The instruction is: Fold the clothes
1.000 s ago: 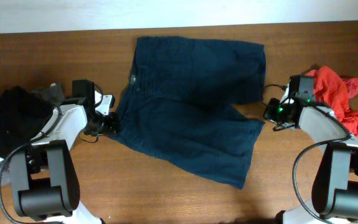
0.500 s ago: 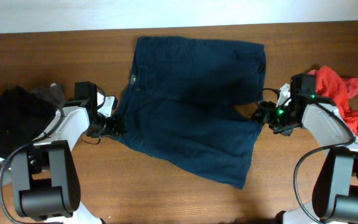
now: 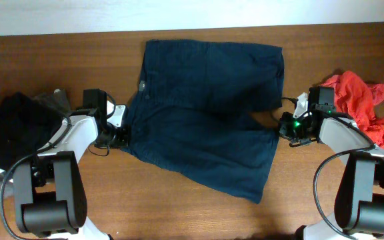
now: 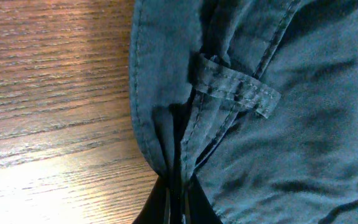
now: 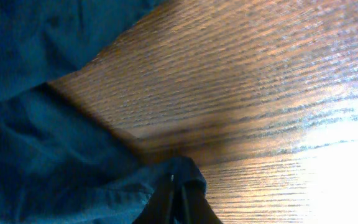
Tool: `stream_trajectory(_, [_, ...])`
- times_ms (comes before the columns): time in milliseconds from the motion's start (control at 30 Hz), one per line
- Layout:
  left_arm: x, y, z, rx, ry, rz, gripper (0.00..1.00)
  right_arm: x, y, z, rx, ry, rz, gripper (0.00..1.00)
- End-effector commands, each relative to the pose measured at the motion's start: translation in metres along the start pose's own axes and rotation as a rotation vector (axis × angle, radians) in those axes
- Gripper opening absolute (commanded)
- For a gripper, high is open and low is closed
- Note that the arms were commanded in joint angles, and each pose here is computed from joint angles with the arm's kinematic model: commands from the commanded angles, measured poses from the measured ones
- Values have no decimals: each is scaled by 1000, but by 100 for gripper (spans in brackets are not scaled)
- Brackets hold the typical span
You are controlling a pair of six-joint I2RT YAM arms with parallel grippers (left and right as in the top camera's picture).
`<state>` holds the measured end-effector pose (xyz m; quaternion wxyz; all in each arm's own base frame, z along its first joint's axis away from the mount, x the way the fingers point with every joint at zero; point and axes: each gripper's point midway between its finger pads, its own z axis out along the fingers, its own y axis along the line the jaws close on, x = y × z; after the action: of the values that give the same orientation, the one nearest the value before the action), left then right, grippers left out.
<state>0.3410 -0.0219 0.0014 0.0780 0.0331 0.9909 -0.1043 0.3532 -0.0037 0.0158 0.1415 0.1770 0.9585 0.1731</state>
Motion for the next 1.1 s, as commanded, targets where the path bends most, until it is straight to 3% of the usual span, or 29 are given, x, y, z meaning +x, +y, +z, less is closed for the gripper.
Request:
stream_trajectory(0, [9, 12, -2, -73, 22, -6, 1, 2, -12, 5, 52, 6, 10, 4])
stream_trajectory(133, [16, 29, -8, -152, 52, -75, 0, -12, -38, 0, 169, -57, 21, 4])
stream_trajectory(267, [19, 38, -14, -158, 46, -176, 1, -27, -44, -5, 148, -112, 42, 4])
stream_trajectory(433, [19, 42, -15, -153, 42, -194, 2, -38, -30, -5, 52, -148, -15, 5])
stream_trajectory(467, [18, 39, -14, -134, 37, -193, 9, -39, -24, -6, 22, -147, -37, 18])
stream_trajectory(500, [16, 35, -14, -110, 32, -192, 14, -38, -16, -6, -21, -139, -56, 38])
stream_trajectory(533, [15, 32, -13, -92, 29, -191, 18, -36, -8, -7, -69, -124, -71, 50])
stream_trajectory(667, [14, 29, -13, -74, 26, -188, 25, -16, 4, -12, -130, -31, -46, 69])
stream_trajectory(833, [13, 22, -13, -31, 22, -189, 31, 39, 15, -24, -183, 189, 18, 69])
stream_trajectory(1067, [11, 21, -13, -25, 15, -187, 35, 122, 33, -28, -207, 474, -38, 69])
